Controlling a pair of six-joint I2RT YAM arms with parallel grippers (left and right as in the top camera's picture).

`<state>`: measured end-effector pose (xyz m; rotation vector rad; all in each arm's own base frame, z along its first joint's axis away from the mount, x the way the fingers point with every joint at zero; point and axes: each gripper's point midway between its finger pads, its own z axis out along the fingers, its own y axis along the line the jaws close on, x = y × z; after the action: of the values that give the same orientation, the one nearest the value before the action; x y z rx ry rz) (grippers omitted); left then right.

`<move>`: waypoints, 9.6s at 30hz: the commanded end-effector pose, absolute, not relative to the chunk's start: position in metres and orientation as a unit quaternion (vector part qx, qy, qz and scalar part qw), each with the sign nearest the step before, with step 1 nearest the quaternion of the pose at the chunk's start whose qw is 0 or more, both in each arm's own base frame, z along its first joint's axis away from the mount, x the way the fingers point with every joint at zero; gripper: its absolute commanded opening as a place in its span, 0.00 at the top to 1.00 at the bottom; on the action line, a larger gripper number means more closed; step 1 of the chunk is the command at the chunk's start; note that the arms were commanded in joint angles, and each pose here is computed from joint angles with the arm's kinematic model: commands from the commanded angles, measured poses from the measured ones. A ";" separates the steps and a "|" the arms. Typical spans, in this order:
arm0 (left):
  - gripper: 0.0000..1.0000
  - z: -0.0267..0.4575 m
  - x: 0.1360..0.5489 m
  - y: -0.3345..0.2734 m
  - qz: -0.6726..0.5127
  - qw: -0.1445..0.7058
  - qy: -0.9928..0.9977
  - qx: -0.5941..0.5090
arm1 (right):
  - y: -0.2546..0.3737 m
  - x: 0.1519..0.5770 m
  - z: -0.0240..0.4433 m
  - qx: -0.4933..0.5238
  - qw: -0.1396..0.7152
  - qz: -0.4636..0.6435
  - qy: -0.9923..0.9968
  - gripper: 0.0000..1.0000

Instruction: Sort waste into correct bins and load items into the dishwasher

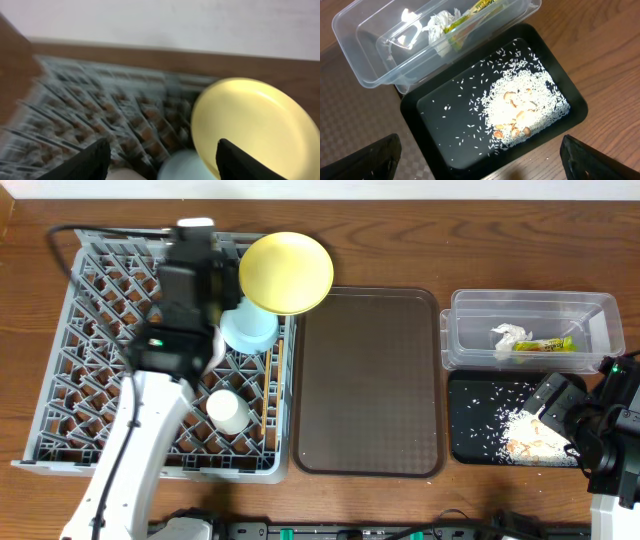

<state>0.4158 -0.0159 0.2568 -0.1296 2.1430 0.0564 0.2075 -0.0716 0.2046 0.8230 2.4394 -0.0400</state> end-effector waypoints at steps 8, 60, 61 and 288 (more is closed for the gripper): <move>0.34 0.253 0.446 -0.039 -0.188 0.286 0.939 -0.040 | -0.073 0.208 0.210 0.311 0.287 -0.017 0.906 0.01; 0.92 0.216 0.495 -0.015 -0.137 0.283 0.947 -0.063 | -0.073 0.208 0.210 0.311 0.287 -0.016 0.906 0.01; 0.92 0.233 0.492 -0.012 -0.127 0.303 0.942 -0.063 | -0.073 0.208 0.210 0.311 0.287 -0.017 0.906 0.01; 0.04 0.275 0.391 0.005 -0.156 0.335 0.907 -0.202 | 0.008 0.246 0.156 0.017 0.679 0.039 0.733 0.01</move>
<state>0.3942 0.0064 0.2682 -0.5290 2.3828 -0.3900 0.2465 0.0084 0.1560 0.0466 1.6503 0.1030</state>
